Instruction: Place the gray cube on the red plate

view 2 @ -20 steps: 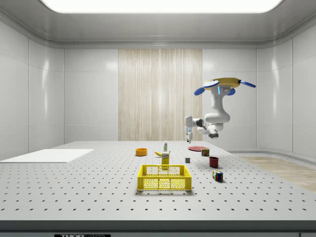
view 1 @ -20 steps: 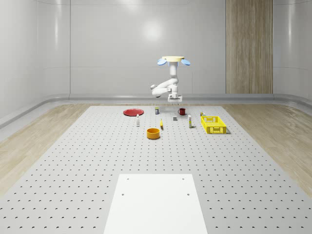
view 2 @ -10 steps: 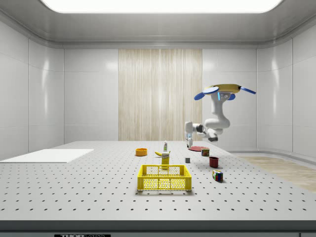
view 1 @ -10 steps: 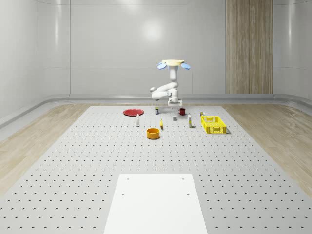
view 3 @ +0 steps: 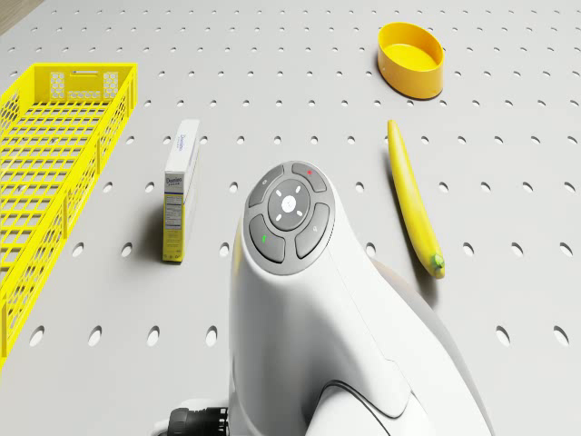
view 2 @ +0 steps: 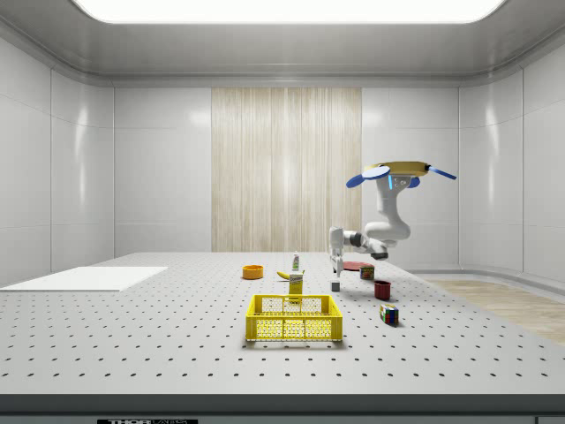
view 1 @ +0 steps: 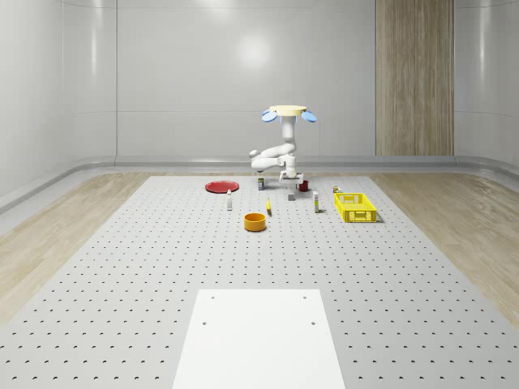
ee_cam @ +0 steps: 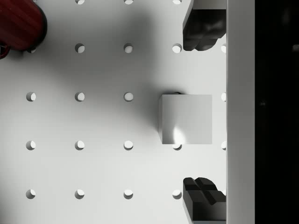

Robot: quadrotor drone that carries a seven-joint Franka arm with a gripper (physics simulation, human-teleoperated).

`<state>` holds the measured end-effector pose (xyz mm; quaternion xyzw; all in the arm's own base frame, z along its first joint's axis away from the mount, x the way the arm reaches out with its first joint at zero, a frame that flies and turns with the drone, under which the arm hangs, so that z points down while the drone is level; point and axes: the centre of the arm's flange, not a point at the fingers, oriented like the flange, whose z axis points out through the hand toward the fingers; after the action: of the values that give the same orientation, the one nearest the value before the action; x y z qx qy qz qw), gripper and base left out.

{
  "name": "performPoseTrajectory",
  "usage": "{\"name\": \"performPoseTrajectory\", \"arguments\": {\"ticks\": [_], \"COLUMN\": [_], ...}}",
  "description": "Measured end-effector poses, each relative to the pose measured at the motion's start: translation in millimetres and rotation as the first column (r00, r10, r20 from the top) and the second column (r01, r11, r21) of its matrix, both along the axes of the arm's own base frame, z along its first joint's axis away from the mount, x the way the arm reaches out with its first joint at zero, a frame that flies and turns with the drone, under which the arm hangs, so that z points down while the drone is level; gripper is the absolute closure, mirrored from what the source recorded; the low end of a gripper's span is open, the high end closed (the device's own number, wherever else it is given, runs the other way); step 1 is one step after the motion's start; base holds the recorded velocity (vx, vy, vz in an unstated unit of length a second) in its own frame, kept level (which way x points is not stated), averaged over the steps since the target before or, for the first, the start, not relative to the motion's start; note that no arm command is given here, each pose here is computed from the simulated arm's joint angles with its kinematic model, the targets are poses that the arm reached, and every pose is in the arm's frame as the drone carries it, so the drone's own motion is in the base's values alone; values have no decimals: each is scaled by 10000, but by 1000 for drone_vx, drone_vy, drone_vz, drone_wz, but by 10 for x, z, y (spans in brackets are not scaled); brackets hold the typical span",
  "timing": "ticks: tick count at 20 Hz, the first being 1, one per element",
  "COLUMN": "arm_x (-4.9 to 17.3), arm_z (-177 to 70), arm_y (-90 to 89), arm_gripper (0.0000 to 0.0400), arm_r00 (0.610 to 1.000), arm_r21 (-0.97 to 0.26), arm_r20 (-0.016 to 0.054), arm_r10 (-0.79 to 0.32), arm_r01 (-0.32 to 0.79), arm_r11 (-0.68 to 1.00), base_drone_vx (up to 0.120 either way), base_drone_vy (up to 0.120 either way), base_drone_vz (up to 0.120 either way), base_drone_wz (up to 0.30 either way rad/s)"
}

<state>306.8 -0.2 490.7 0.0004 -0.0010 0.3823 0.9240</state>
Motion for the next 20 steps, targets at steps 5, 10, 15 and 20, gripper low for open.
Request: {"name": "performPoseTrajectory", "arguments": {"ticks": [5,10,15,20], "arm_x": [0,0,52,97], "arm_z": [0,64,114,164], "arm_y": [0,0,0,4], "arm_gripper": [0,0,0,0], "arm_r00": [10000,10000,10000,10000], "arm_r21": [0,-1,-1,-1], "arm_r20": [0,0,0,0], "arm_r10": [1,2,3,3], "arm_r01": [-1,-2,-3,-3], "arm_r11": [10000,10000,10000,10000], "base_drone_vx": [24,0,0,0], "base_drone_vy": [0,0,0,0], "base_drone_vz": [-120,-24,0,0], "base_drone_wz": [0,0,0,0]}}
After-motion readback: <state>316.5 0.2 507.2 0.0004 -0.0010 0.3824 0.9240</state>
